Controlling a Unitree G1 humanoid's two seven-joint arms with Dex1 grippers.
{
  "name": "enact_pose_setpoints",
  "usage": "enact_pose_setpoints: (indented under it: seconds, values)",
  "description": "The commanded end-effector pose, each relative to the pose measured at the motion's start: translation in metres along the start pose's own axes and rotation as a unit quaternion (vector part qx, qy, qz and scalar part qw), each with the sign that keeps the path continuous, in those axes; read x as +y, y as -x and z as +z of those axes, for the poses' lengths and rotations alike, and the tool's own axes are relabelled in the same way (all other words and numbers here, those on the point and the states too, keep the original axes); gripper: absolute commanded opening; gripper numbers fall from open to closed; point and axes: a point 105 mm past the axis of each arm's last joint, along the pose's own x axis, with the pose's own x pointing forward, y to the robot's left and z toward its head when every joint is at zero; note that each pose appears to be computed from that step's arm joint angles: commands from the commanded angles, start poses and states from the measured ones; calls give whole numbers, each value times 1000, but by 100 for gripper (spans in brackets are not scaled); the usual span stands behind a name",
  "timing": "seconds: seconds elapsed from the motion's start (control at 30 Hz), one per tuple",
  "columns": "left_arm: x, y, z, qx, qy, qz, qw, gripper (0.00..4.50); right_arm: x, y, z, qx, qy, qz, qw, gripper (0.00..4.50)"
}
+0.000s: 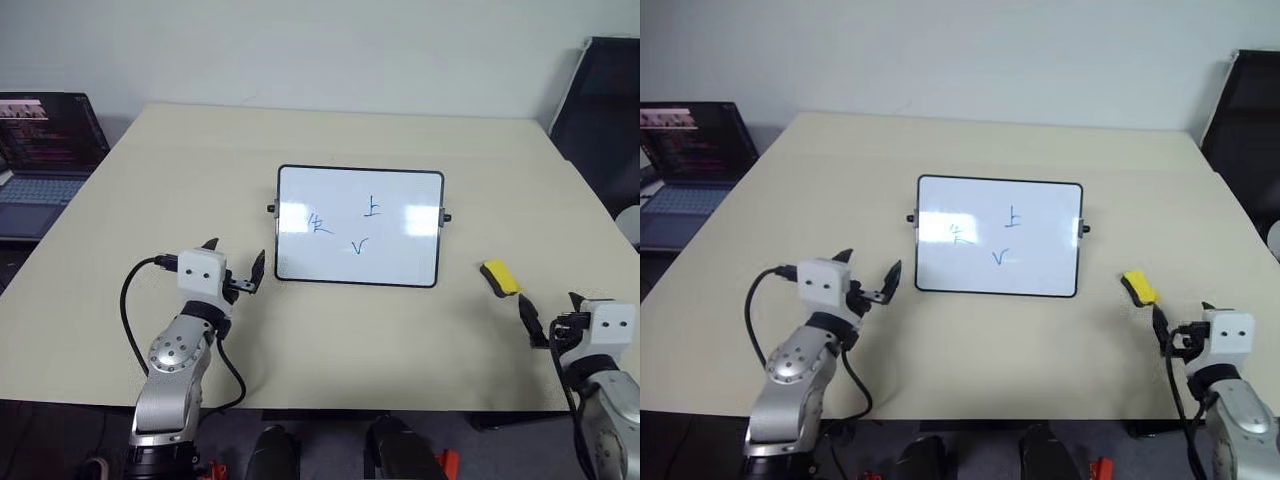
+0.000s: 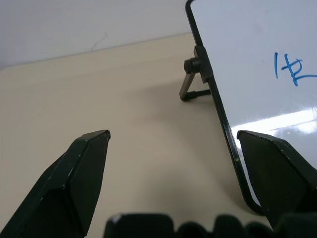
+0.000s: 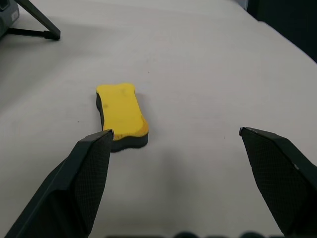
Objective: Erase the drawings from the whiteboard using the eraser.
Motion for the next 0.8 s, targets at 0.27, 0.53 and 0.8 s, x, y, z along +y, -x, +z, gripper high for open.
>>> enact_pose_setpoints:
  seconds: [0.27,0.53,0.8]
  values:
    - [-9,-12,20,-38,-1,-37,999,450,-6,-10,42,-35,-1,-36,999,446]
    - [-23,-5,68,-107,-42,-219,969,450,34,-11,70,-25,-81,94,992,446]
    - [-70,-17,118,-136,-46,-449,882,450,25,-24,77,38,-62,80,994,446]
